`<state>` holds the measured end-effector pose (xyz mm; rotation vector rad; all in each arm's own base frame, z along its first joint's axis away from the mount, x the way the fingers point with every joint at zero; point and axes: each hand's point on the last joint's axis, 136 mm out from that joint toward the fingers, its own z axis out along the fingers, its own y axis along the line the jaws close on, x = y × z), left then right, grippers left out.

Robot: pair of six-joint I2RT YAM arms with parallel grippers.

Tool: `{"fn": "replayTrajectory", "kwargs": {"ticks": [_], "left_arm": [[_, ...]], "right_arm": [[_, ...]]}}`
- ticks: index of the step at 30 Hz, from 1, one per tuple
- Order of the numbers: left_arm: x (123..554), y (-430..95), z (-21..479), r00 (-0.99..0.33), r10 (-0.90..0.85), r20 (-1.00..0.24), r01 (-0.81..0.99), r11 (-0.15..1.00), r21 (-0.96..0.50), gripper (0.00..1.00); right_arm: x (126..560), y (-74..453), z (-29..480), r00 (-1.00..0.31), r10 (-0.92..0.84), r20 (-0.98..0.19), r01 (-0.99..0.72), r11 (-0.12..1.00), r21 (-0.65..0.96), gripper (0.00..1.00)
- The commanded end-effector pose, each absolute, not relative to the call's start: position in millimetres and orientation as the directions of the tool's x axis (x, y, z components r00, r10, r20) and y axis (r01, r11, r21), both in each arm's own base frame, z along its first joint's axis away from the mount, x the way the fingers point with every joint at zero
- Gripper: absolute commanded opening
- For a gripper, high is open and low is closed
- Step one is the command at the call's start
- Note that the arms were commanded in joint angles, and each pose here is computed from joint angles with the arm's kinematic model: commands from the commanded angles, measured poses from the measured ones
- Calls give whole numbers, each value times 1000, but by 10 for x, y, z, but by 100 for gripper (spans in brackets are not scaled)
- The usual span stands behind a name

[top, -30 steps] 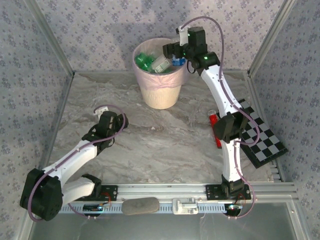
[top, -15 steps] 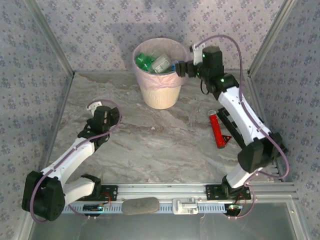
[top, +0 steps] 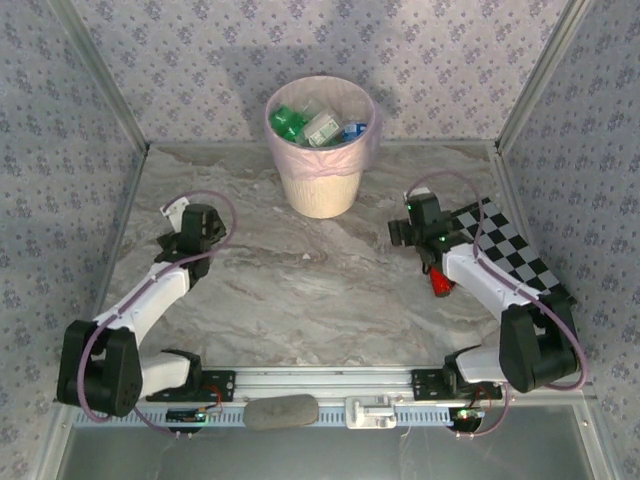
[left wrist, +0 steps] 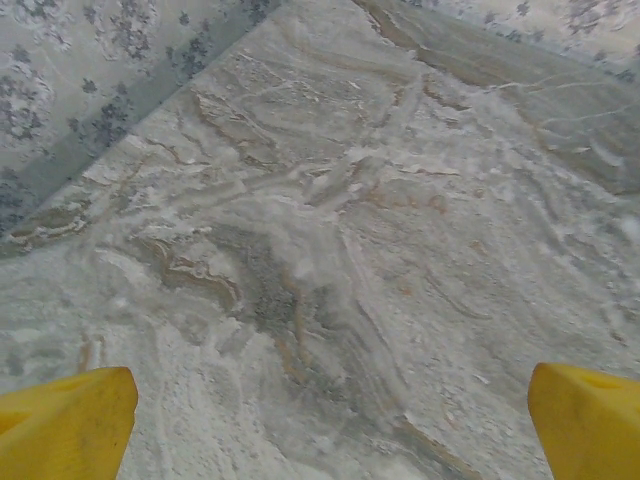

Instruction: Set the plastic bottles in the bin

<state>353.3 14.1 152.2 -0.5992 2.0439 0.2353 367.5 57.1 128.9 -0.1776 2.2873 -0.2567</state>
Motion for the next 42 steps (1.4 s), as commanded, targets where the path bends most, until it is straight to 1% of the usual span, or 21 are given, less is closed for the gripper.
{"fn": "replayTrajectory", "kwargs": {"ticks": [1,6,10,13,14,15,18,20,22,23,24,28,29,30,32,34,37,39,42], "left_arm": [[3667,255,1678,-400,-241,-884,-527,850,6,100],[3760,264,1520,-473,-150,-868,-497,859,122,100],[3795,335,1466,-492,-113,-863,-511,840,181,100],[3836,356,1493,-485,-86,-870,-510,836,201,100],[3853,362,1492,-483,-74,-873,-509,834,211,100],[3860,381,1474,-479,-58,-876,-514,827,226,100],[3806,470,1287,-525,-51,-850,-537,794,284,100],[3776,491,1147,-559,-44,-828,-533,784,318,100],[3780,504,1078,-565,-20,-825,-526,779,341,100],[3791,495,1085,-565,-14,-825,-519,783,342,100],[3825,480,1106,-549,8,-836,-508,791,341,100],[3980,383,1138,-490,63,-870,-428,852,302,100],[4002,386,1136,-477,68,-876,-420,858,295,100],[4037,349,1098,-458,71,-886,-380,886,267,100],[4053,351,1014,-453,29,-891,-332,922,199,97],[4006,348,1003,-423,-3,-906,-292,947,133,97],[3938,344,958,-369,-60,-928,-229,973,28,97],[3924,350,920,-344,-59,-937,-219,976,19,97],[3925,343,916,-349,-60,-935,-216,976,18,98]], "right_arm": [[3789,209,1441,-568,-141,-811,133,957,-259,99],[3801,-213,1163,-537,-24,-843,266,944,-197,99],[3847,-373,1032,-503,52,-863,293,950,-113,99],[3894,-445,1039,-466,31,-884,294,948,-122,99],[3883,-440,1003,-477,60,-877,299,949,-97,99],[3897,-451,1038,-463,53,-885,299,949,-100,99],[3907,-416,1063,-441,26,-897,274,956,-107,99],[3910,-439,1012,-398,10,-917,271,957,-107,99],[3934,-407,963,-421,-7,-907,248,961,-123,99],[3925,-402,954,-419,15,-908,250,963,-100,99],[3926,-388,957,-413,-7,-911,232,966,-113,99],[3892,-346,898,-401,6,-916,184,980,-74,99],[3870,-363,859,-390,11,-921,191,979,-69,99],[3866,-376,885,-348,3,-937,204,976,-73,99],[3858,-390,868,-378,6,-926,216,973,-82,99],[3865,-388,893,-361,1,-933,219,972,-84,99],[3859,-392,878,-370,1,-929,218,972,-86,99],[3862,-387,883,-369,1,-930,217,972,-85,99],[3863,-389,885,-368,1,-930,217,972,-85,99]]}}
